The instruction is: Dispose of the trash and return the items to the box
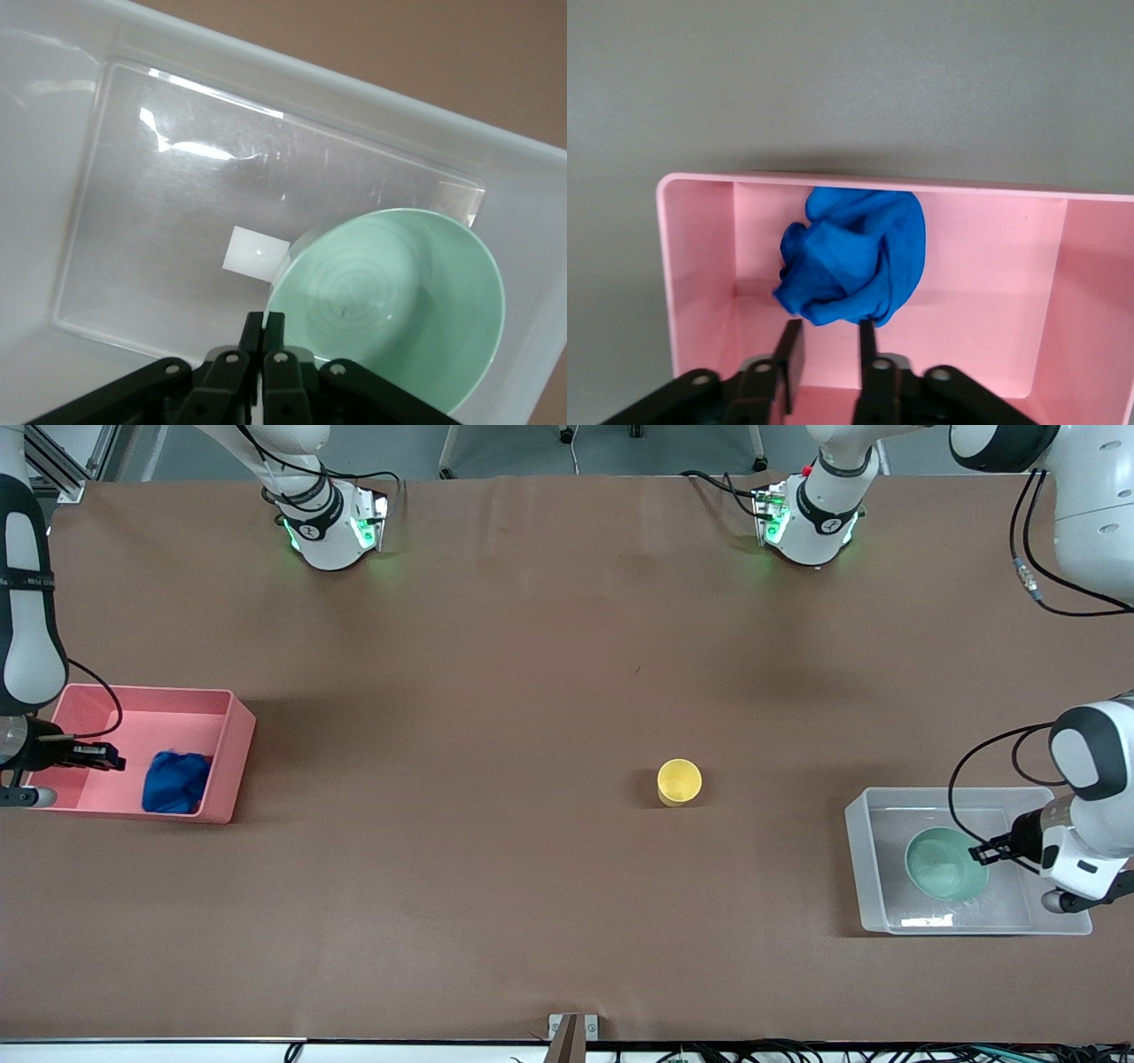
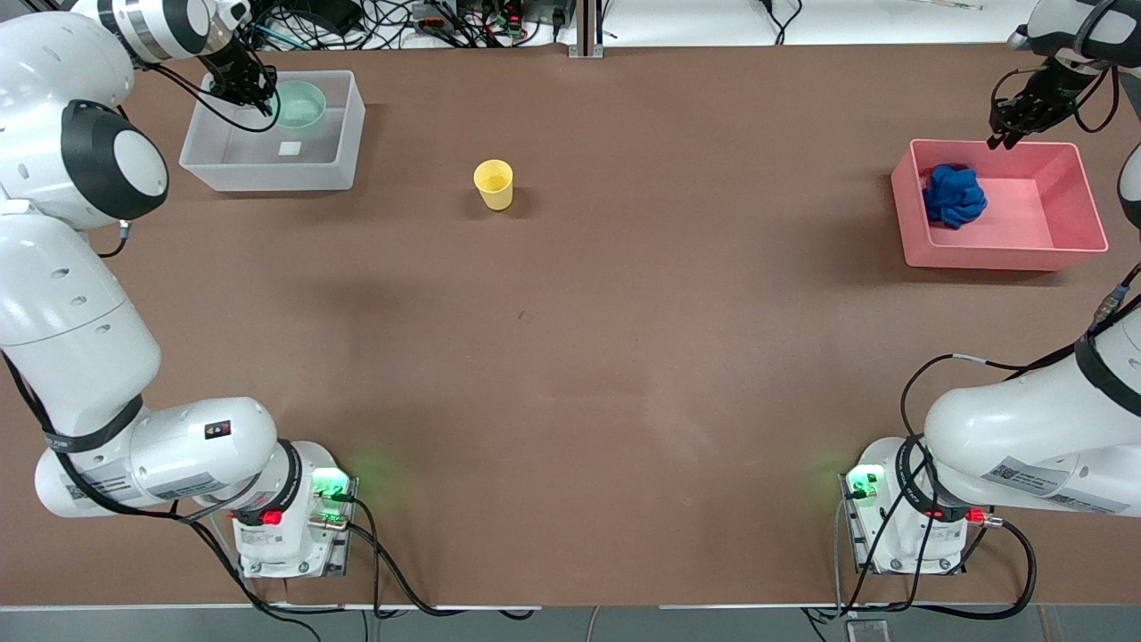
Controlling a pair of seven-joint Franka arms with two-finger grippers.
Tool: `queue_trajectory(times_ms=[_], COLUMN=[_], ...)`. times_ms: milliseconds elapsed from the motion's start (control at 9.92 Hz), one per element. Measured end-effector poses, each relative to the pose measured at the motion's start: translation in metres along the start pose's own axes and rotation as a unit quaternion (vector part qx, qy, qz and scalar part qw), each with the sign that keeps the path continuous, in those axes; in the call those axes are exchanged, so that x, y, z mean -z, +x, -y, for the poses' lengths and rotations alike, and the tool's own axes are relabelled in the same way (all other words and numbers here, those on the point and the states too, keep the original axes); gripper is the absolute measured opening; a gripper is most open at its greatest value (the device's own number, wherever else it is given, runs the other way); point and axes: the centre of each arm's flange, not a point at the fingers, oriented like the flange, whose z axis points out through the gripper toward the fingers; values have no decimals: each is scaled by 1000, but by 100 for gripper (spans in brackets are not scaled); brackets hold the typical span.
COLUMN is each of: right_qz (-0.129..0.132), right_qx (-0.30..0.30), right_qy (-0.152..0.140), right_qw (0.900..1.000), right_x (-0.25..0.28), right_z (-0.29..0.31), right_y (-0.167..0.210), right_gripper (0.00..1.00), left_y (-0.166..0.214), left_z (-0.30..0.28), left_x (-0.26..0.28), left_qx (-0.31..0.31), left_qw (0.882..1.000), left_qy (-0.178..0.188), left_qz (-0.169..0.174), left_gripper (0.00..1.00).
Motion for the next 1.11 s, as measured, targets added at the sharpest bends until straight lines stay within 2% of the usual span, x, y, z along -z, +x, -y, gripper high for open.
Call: queue_trajectory(times_ms=[202, 403, 504, 605, 807, 1109], right_qz=[-31, -62, -71, -77, -79, -67], right_qx=[5, 12, 18, 23, 16, -4], right_qy=[-11, -21, -23, -25, -27, -19], right_qw=[999, 998, 997, 996, 996, 998], right_x=[31, 95, 131, 165, 217, 267], right_z=[2, 8, 15, 27, 59, 128], right_y=[12, 21, 20, 18, 6, -24], right_gripper=[70, 99, 100, 100, 100, 100], left_y=[-3, -11, -13, -14, -10, -8], left_z=[1, 1, -1, -3, -4, -28], left_x=[-25, -54, -60, -60, -49, 35], left_qx=[0, -1, -2, -4, -5, -21], left_qw=[1000, 999, 999, 999, 999, 1000], left_qy=[1, 3, 3, 2, 1, -6], left_qz=[20, 44, 49, 50, 40, 2], left_gripper=[3, 4, 6, 15, 45, 87])
